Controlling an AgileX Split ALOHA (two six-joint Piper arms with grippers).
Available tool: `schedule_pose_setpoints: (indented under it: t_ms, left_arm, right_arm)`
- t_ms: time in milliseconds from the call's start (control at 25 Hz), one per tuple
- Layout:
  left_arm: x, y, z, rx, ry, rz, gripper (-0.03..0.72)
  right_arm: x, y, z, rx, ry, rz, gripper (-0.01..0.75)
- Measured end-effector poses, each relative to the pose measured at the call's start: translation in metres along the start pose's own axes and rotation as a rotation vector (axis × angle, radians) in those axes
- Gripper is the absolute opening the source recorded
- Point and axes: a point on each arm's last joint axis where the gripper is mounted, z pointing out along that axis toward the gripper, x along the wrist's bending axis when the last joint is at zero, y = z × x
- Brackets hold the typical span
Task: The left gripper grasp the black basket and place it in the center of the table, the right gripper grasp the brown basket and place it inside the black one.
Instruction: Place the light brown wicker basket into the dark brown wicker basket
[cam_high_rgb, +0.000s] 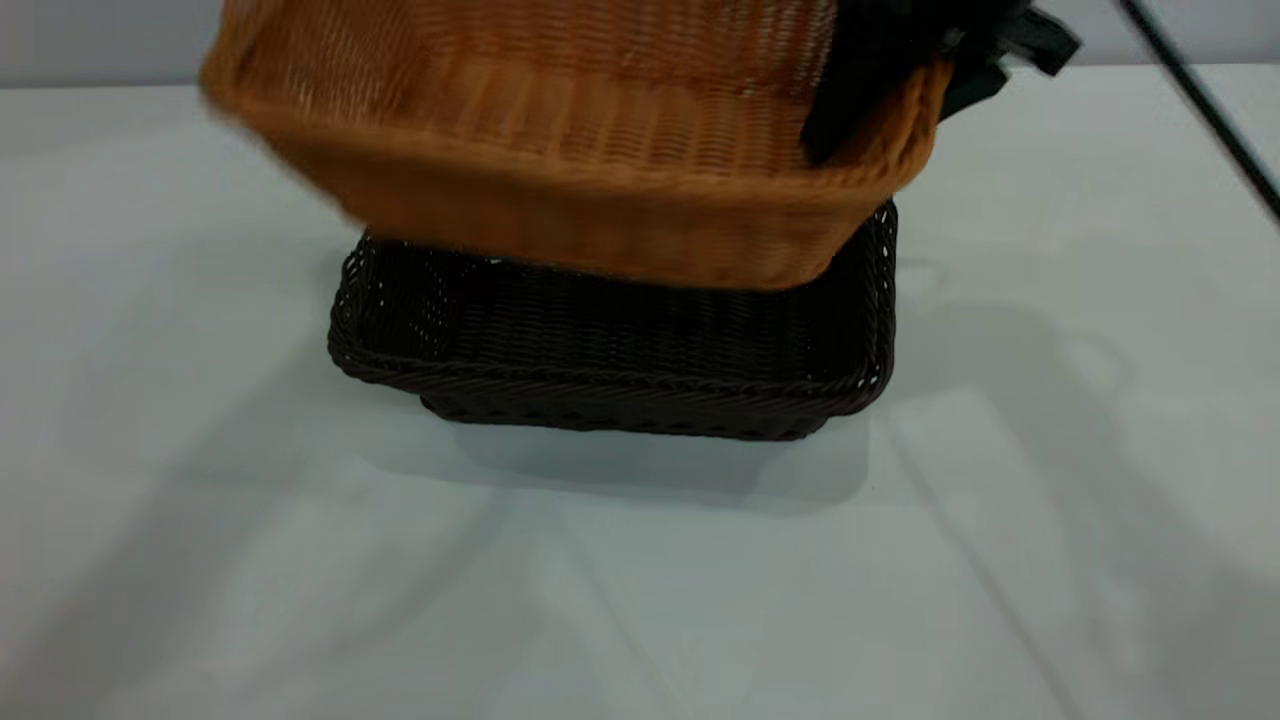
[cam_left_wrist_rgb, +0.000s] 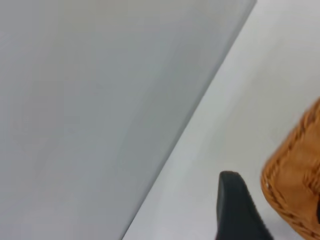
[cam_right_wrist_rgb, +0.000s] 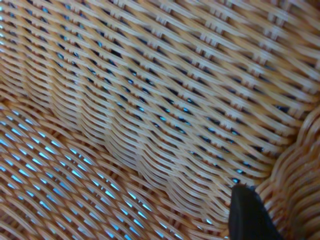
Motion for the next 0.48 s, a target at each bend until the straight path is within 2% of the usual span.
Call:
schedule_pose_setpoints:
  t_ms: [200,480]
  left_arm:
    - [-0.001,-0.001,-0.009,0.012,-0.013,-0.022,0.345]
    - [-0.003,-0.004,-0.009,0.044,-0.04,-0.037,0.345]
  right_arm:
    - [-0.017,0.012,0.025,0.047,-0.047,-0.008,0.202]
    - [-0.031,0.007,0.052,0.133,-0.038,0.027,0.204]
